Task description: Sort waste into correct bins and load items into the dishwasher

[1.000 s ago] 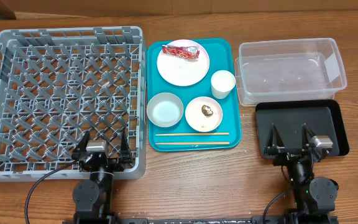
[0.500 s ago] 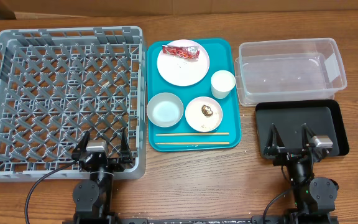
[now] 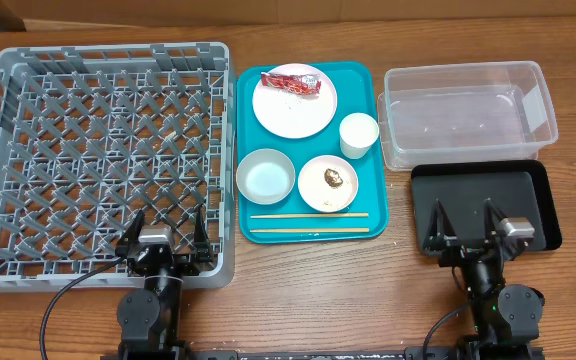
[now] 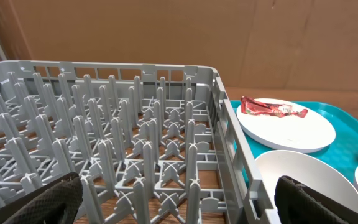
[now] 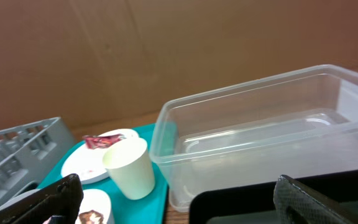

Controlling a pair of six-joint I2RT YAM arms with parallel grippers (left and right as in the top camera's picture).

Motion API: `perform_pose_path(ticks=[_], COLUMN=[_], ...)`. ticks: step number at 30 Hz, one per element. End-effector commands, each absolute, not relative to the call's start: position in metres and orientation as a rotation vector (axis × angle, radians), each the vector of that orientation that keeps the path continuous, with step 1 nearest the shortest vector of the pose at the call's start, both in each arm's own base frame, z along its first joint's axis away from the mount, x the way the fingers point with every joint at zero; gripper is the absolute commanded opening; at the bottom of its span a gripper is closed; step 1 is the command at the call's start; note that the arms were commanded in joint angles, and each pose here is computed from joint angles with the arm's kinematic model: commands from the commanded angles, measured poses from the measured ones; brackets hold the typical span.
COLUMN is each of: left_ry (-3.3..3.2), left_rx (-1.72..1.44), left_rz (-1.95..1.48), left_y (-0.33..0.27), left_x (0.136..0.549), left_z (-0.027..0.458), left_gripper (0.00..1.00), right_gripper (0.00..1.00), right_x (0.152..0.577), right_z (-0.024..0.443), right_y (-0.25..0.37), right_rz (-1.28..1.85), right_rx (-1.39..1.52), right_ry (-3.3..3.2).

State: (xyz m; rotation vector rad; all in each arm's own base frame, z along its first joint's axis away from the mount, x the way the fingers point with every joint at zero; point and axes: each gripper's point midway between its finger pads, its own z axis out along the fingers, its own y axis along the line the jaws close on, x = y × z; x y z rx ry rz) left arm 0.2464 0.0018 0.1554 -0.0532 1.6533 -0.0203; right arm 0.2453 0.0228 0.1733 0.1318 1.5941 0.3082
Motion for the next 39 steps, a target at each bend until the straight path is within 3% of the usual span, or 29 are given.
perform_pose_path(ticks=[1, 14, 31, 39], left_ry=[1.645, 1.644, 1.735, 1.910], left_rx=[-0.048, 0.078, 0.096, 0.198], left_rz=[-0.027, -0.237, -0.265, -0.220], left_y=[0.001, -0.035, -0.040, -0.044], left_x=[0.246, 0.242, 0.228, 0.238], left_z=[0.156, 0.163, 0.256, 0.317], left_gripper=[1.00, 1.00, 1.00, 1.00], right_gripper=[1.00, 1.00, 1.00, 1.00], right_x=[0.243, 0.226, 0.191, 0.197], right_z=[0.174, 0.217, 0.278, 0.306], right_y=[0.035, 0.062, 0.069, 0.076], right_rz=[0.368, 0.479, 0.472, 0.520], right_rx=[0.071, -0.079, -0.169, -0.179], right_ry=[1.588, 1.547, 1.592, 1.710])
